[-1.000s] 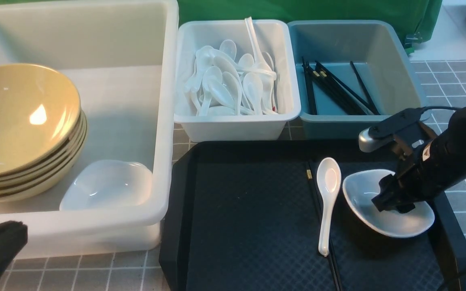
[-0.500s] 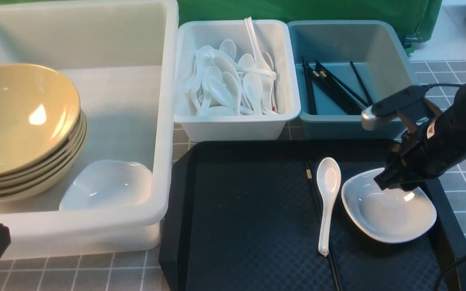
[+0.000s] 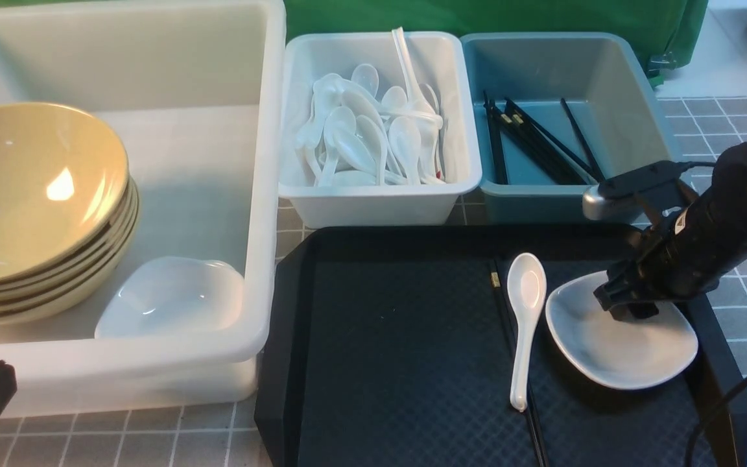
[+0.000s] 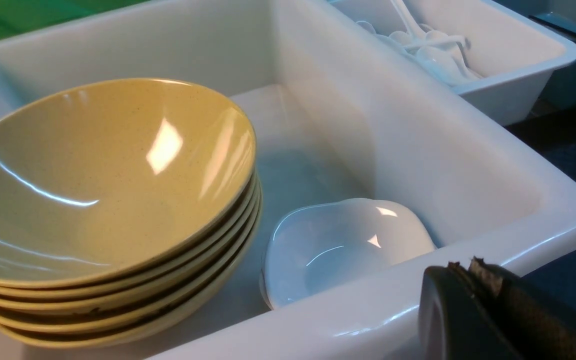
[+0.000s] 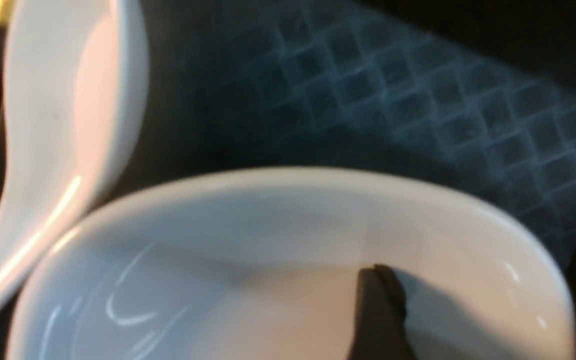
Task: On grey table put chopsticks spoon bowls plates into blue grey white boxes.
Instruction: 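Reach for and grasp the small white dish on the black tray, then place the white bowl into the white bin on top of the stacked bowls with the right gripper, then reach down and grasp the white spoon resting in the bowl with the right gripper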
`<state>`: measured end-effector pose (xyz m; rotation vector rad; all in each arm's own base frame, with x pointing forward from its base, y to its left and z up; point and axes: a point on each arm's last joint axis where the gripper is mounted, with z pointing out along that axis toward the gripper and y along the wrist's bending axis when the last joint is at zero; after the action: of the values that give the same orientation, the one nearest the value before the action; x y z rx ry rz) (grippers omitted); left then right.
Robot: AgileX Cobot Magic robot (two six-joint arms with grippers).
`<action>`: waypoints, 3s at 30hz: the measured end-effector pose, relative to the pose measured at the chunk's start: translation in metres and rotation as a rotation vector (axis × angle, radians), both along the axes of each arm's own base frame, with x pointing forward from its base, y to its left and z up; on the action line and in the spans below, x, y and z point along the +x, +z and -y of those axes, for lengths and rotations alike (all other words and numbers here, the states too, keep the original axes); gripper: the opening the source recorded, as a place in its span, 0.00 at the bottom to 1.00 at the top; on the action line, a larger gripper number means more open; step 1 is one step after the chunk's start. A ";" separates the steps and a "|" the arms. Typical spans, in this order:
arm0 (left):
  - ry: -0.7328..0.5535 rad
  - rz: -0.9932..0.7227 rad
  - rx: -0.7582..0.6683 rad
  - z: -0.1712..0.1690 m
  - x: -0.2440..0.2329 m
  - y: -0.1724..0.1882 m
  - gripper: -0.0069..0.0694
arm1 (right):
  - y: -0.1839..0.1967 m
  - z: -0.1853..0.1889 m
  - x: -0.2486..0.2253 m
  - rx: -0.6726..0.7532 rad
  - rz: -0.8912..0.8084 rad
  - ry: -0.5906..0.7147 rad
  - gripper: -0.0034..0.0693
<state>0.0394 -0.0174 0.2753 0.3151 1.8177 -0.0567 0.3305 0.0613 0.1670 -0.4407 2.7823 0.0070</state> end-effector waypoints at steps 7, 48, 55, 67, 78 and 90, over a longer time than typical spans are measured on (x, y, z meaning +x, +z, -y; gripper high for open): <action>0.003 0.000 0.008 0.000 0.000 0.000 0.08 | 0.016 -0.002 -0.001 -0.005 -0.032 0.030 0.35; 0.005 -0.008 0.022 -0.001 0.000 -0.001 0.08 | 0.157 -0.258 -0.027 0.589 0.510 0.651 0.68; 0.004 -0.011 0.022 -0.001 0.000 -0.001 0.08 | 0.193 -0.152 -0.027 0.226 0.363 0.502 0.68; 0.006 -0.007 0.020 -0.001 0.000 -0.001 0.08 | 0.032 -0.035 -0.012 0.280 0.141 -0.167 0.68; 0.006 -0.007 0.021 -0.001 0.000 -0.001 0.08 | -0.011 -0.066 0.002 0.315 0.213 -0.158 0.64; 0.013 -0.002 0.018 -0.002 0.002 -0.005 0.08 | 0.039 -0.065 -0.012 0.289 0.293 0.030 0.16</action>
<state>0.0416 -0.0159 0.2702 0.3165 1.8225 -0.0314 0.3181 0.1262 0.2056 -0.3749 2.4358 0.3208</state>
